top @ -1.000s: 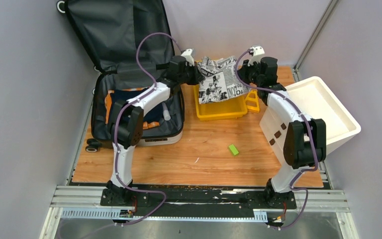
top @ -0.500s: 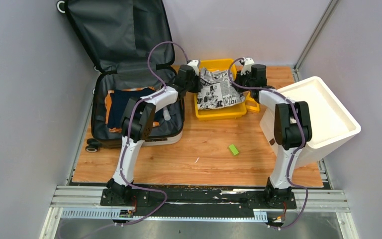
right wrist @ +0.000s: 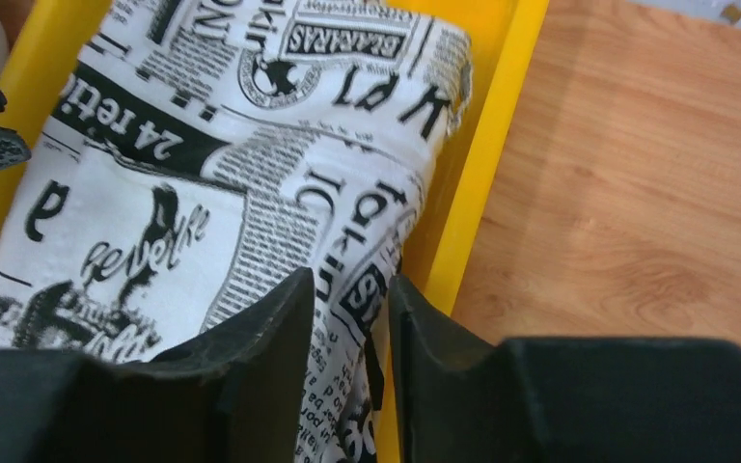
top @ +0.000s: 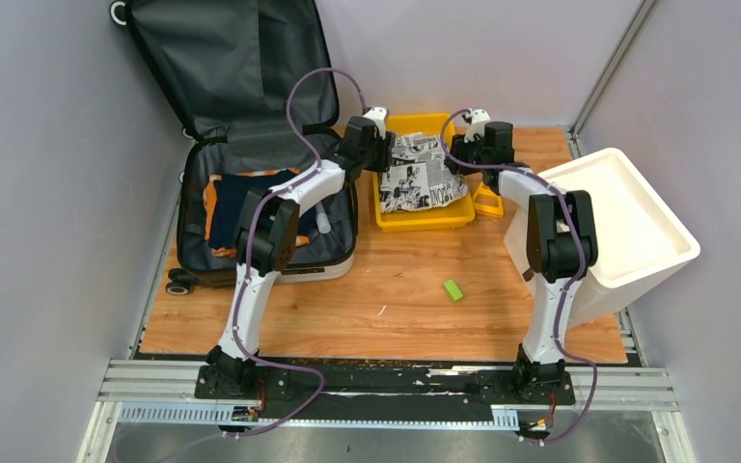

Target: Open, take out, and arrange the luggage

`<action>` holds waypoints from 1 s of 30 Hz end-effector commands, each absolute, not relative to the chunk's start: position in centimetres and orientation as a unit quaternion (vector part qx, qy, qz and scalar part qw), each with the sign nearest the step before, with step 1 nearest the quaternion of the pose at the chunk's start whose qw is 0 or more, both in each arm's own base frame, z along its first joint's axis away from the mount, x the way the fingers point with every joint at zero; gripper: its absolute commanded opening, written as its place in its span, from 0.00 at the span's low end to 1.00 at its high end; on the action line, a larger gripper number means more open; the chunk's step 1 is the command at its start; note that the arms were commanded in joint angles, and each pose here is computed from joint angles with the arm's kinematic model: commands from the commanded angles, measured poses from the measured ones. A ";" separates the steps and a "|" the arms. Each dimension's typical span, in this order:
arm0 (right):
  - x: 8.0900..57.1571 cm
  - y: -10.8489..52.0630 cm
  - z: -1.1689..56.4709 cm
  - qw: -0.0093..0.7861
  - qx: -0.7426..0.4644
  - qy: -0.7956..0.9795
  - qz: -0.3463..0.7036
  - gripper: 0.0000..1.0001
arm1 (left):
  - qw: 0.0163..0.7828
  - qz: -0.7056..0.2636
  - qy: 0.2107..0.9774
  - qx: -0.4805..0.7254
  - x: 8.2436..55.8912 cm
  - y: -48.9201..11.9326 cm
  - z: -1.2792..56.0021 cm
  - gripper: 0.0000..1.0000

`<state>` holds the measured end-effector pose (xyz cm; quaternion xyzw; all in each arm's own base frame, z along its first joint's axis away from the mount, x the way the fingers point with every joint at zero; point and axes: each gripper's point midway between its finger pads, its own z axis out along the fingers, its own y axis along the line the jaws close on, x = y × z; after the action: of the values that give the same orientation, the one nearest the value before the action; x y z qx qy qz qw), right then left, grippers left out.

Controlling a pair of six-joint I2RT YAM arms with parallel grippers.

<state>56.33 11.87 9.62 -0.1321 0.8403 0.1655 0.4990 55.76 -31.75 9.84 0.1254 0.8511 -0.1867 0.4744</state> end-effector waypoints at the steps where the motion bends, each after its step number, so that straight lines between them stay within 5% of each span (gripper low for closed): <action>1: 57.2 13.3 16.6 0.533 -0.158 0.809 0.194 0.44 | 0.496 -0.184 0.832 0.169 55.2 -32.1 16.8 0.54; 3: 56.5 14.2 18.9 0.528 -0.146 0.810 0.212 0.57 | 0.494 -0.176 0.831 0.185 53.8 -31.7 19.3 0.64; 8: 54.0 16.6 23.5 0.519 -0.107 0.794 0.299 0.69 | 0.492 -0.103 0.843 0.193 49.9 -26.8 24.8 0.75; 13: 51.5 19.9 25.8 0.514 -0.120 0.781 0.335 0.70 | 0.436 0.019 0.885 0.162 46.3 -16.8 24.3 0.78; 22: 47.7 25.3 31.0 0.525 -0.154 0.754 0.363 0.69 | 0.421 -0.011 0.907 0.002 42.4 -2.1 25.6 0.77; 30: 44.2 29.8 32.3 0.524 -0.210 0.729 0.387 0.67 | 0.345 -0.035 0.932 -0.101 39.6 5.7 20.1 0.76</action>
<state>45.85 28.25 27.80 -0.1809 0.7685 0.3711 0.4889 41.25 4.95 21.53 -0.0786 0.9248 0.0043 0.3721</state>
